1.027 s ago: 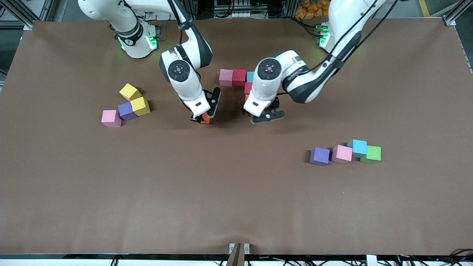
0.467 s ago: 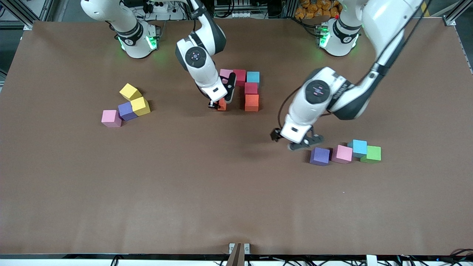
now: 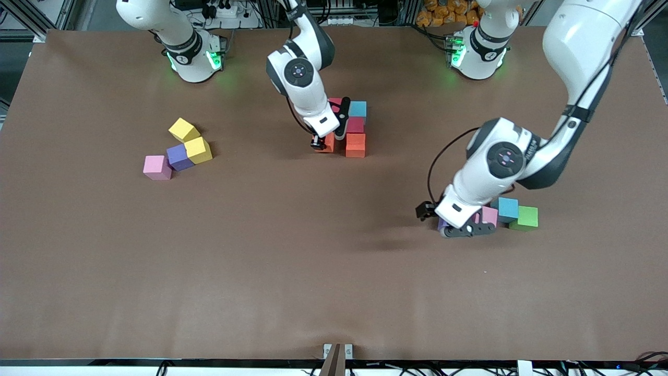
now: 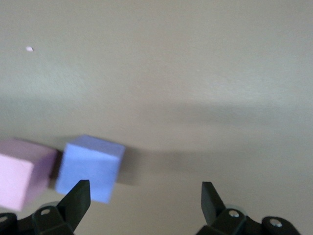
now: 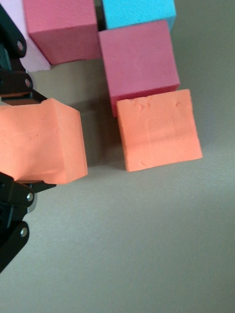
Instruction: Form number 2 with 11 blocks
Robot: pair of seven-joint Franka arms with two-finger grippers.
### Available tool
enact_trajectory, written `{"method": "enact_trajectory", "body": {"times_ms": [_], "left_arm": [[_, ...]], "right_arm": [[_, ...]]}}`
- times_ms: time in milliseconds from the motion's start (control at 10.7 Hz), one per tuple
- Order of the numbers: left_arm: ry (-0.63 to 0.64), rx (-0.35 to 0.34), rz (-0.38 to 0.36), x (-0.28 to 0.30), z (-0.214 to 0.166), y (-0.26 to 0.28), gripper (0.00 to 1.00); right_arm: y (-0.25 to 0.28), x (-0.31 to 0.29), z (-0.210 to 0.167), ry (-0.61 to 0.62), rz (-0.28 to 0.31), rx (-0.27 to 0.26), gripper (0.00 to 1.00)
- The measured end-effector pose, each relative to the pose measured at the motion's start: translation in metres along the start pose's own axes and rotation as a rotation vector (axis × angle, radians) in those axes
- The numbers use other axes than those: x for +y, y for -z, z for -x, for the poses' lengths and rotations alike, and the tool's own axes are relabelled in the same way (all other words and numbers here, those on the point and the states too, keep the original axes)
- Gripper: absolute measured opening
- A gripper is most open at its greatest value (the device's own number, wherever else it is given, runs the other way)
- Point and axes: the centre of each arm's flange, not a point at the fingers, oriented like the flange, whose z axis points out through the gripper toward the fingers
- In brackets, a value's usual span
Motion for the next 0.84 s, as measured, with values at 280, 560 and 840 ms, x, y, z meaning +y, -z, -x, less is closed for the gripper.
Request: {"method": "enact_trajectory", "body": {"times_ms": [280,560,840], "left_arm": [[-0.097,-0.011,0.018,-0.042,-0.020,-0.013,1.00],[-0.118,-0.026,0.024,-0.045,-0.023,-0.025,1.00],[-0.177,-0.039,0.022,-0.053,-0.025,-0.038,1.00]], "right_arm": [[-0.016,-0.006,-0.019,-0.017,0.022,-0.012,0.59],[-0.023,-0.012,-0.029,-0.022,0.032,-0.014,0.59],[-0.024,-0.013,-0.032,-0.031,0.035,-0.013,0.59]]}}
